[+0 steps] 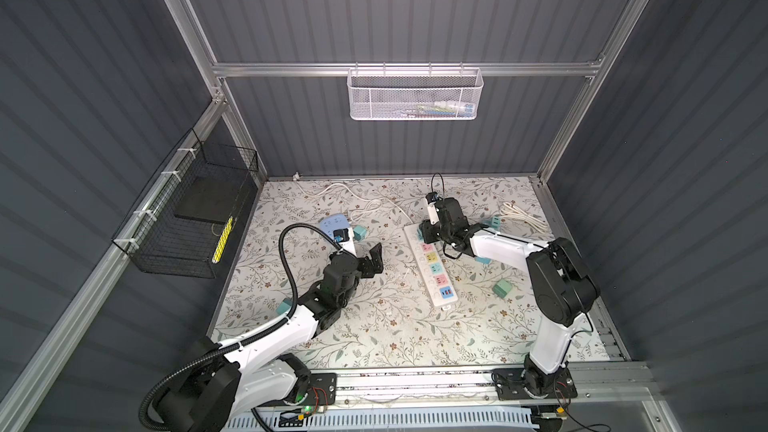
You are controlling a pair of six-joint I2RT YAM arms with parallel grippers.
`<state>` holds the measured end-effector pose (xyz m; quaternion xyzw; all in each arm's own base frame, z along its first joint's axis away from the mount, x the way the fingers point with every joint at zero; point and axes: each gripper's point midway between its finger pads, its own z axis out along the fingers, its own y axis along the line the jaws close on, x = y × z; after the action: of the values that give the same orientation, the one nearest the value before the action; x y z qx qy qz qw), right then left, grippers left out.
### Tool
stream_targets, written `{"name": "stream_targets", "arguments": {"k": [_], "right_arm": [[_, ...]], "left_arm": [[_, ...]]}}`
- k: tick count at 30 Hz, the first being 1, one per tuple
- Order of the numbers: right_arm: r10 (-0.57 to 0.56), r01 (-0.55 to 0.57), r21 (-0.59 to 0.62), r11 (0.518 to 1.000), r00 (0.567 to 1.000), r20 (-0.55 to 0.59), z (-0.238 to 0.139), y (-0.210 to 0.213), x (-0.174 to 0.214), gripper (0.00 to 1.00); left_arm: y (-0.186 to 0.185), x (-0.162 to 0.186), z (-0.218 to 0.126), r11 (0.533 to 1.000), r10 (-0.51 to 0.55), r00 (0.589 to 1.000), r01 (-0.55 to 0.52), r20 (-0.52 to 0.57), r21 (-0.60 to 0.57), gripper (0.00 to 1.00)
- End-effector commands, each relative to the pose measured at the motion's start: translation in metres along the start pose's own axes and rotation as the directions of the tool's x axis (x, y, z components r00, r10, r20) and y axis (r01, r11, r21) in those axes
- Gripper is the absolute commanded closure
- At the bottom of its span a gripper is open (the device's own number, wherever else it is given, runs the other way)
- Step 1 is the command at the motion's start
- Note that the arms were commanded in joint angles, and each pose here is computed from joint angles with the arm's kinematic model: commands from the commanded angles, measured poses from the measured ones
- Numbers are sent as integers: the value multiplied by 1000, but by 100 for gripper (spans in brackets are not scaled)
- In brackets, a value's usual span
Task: Insert the plug
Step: 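Carry the adapter over the white strip with the right gripper while the left withdraws, then lower the adapter with the right gripper into the teal socket at the strip's cord end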
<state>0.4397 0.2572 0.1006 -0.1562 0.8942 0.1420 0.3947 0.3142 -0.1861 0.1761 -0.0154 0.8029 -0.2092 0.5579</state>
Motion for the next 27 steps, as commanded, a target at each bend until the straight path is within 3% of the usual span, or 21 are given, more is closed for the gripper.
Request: {"name": "stream_targets", "arguments": {"k": [1, 10, 18, 27], "right_arm": [[-9, 9, 7, 1000, 1000, -8, 4, 1, 3, 80], [-9, 9, 1, 1000, 1000, -21, -1, 8, 10, 80], [-17, 20, 72, 997, 999, -38, 3, -3, 17, 80], [-56, 71, 116, 991, 990, -126, 13, 1, 49, 80]], "left_arm": [[-1, -7, 2, 1000, -19, 1000, 19, 18, 9, 4], [-1, -7, 2, 1000, -14, 1000, 14, 18, 8, 4], [2, -6, 2, 1000, -16, 1000, 15, 18, 5, 4], [5, -6, 2, 1000, -19, 1000, 19, 22, 1, 4]]}}
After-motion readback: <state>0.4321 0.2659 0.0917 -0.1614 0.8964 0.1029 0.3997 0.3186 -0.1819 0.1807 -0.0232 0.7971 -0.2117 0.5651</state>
